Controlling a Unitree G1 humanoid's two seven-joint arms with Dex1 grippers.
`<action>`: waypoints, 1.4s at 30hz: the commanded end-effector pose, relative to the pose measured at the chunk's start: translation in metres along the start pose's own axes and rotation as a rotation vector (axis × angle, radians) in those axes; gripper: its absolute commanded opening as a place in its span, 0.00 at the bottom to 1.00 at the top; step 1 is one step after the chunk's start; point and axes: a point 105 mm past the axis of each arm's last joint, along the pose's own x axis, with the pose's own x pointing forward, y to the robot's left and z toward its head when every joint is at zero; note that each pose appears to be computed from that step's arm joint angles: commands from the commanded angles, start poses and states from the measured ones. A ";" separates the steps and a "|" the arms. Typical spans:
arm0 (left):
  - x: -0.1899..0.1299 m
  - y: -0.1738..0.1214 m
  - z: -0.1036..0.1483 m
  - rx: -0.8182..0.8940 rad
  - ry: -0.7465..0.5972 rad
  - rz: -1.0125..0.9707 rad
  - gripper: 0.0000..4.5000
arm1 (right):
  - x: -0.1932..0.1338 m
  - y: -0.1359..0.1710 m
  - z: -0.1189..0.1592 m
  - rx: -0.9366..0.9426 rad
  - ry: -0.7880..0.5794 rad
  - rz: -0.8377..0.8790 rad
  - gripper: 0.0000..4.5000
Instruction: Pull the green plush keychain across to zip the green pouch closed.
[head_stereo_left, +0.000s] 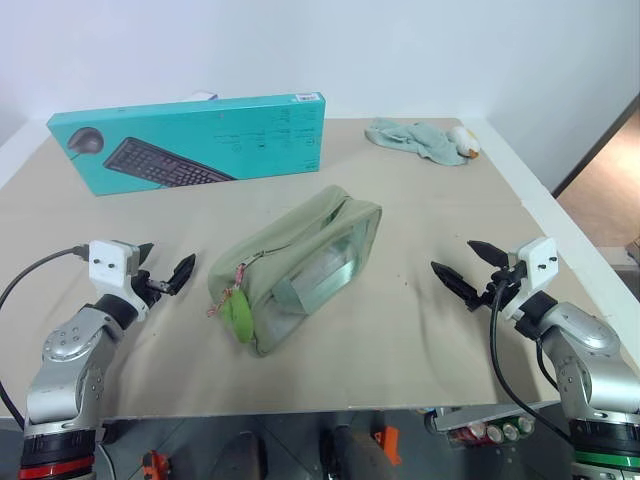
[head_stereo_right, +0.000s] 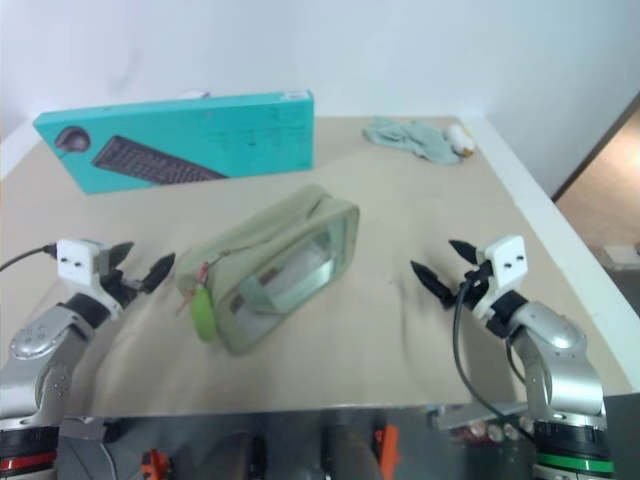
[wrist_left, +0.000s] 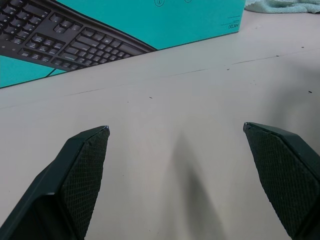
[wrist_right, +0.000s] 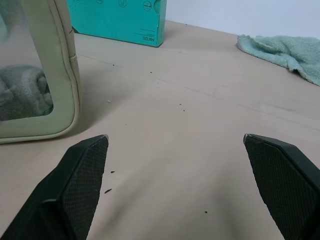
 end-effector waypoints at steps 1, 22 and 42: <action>0.004 0.000 0.021 0.048 -0.069 -0.024 0.99 | 0.003 -0.003 0.012 -0.040 -0.037 0.005 1.00; 0.002 -0.028 0.095 -0.038 -0.152 -0.567 0.99 | 0.014 0.009 0.029 -0.064 -0.026 0.060 1.00; -0.011 -0.081 0.120 -0.004 -0.093 -0.955 0.99 | 0.075 0.052 0.103 -0.253 -0.089 0.587 1.00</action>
